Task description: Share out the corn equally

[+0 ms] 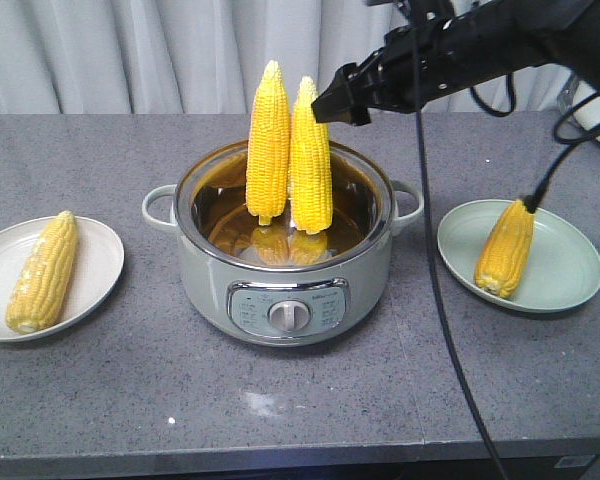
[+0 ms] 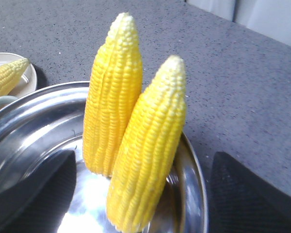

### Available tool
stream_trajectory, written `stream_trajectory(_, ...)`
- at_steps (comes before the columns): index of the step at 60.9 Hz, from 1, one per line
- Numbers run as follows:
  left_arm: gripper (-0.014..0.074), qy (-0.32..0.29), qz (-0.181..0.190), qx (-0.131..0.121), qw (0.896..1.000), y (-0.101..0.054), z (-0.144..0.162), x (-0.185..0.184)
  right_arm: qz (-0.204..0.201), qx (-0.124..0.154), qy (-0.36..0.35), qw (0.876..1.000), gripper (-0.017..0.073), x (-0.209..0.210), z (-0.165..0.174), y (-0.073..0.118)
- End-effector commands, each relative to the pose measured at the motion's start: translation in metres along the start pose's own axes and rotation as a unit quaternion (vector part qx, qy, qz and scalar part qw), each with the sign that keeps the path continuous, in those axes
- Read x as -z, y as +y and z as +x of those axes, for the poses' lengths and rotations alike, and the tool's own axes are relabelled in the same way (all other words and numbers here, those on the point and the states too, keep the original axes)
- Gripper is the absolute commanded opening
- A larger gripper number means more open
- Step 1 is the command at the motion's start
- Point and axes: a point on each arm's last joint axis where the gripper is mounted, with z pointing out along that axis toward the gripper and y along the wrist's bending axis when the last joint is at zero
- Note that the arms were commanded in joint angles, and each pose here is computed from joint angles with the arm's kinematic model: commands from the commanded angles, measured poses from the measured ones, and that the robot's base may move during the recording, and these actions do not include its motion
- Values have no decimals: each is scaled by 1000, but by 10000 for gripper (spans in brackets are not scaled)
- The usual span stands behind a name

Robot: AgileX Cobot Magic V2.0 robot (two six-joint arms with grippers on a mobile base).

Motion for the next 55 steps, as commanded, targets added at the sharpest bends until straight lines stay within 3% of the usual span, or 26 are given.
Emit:
stream_trajectory(1, 589, -45, -2, 5, 999, -1, -10, 8, 8, 12, -58, 998, 557, 15, -24, 9)
stream_trajectory(37, 589, -45, -2, 5, 999, -1, -10, 8, 29, 2, -77, 997, 557, -19, -19, -5)
stream_trajectory(55, 589, -41, -1, 5, 999, -1, -9, 8, 11, -21, -71, 997, 554, -36, -12, -9)
